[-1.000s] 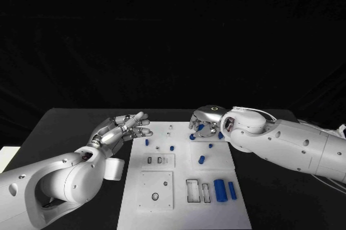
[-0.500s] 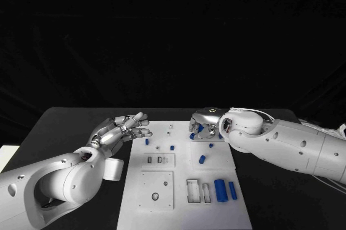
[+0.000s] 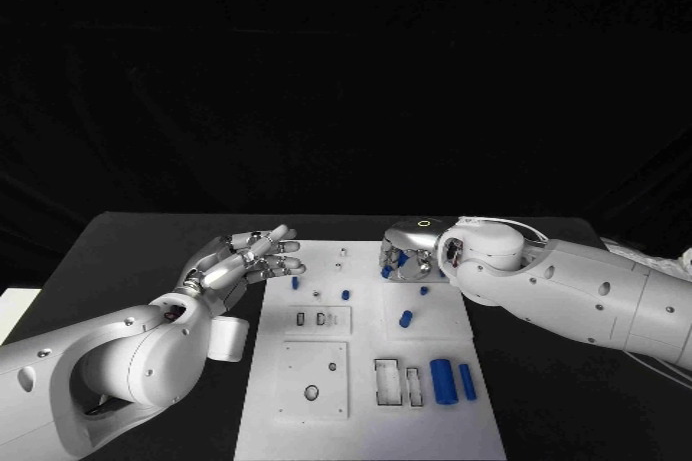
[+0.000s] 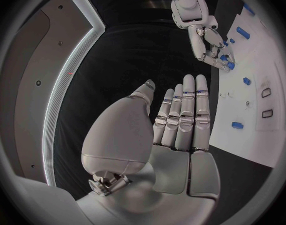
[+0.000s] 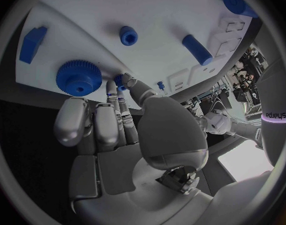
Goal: Assemble the parts on the task board
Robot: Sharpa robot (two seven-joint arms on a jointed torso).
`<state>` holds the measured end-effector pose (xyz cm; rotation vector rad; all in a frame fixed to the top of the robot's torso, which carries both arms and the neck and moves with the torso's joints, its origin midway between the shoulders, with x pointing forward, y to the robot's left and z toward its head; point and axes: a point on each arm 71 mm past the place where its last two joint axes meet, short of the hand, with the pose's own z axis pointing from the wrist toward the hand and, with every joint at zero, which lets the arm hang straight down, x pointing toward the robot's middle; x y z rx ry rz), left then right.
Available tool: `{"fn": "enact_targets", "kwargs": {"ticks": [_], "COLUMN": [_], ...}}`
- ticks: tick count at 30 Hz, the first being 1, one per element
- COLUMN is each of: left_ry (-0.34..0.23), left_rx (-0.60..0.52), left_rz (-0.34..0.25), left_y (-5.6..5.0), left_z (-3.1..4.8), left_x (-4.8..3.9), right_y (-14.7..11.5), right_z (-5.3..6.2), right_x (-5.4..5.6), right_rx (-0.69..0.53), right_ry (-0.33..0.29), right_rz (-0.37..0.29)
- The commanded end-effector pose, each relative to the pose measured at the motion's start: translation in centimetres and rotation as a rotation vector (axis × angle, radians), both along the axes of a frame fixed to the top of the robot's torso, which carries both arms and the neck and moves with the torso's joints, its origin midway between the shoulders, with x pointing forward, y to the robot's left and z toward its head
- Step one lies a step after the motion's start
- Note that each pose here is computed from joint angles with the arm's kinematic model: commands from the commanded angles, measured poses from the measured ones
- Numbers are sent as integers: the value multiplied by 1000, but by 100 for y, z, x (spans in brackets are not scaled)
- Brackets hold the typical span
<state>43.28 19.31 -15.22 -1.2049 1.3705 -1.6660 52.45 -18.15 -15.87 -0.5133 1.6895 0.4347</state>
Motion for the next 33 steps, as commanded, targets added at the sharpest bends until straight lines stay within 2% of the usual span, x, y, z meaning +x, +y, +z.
{"fn": "enact_targets", "kwargs": {"ticks": [1,12,22,28,33], "left_ry": [-2,2,4,7,9], "left_rx": [-11,-9,-7,-12,-15], "left_rz": [-18,-15,-10,-10,-15], "left_y": [-19,-12,3,1,-11], "left_z": [12,6,-1,-2,3], "left_x": [0,9,23,22,15], "right_y": [4,-1,84,131,171], "right_z": [-25,-16,87,158,190], "right_x": [-1,10,-24,-12,15], "right_rx": [-30,-15,74,124,139], "right_ry": [14,-3,-97,-159,-186], "right_rz": [2,1,31,16,4]}}
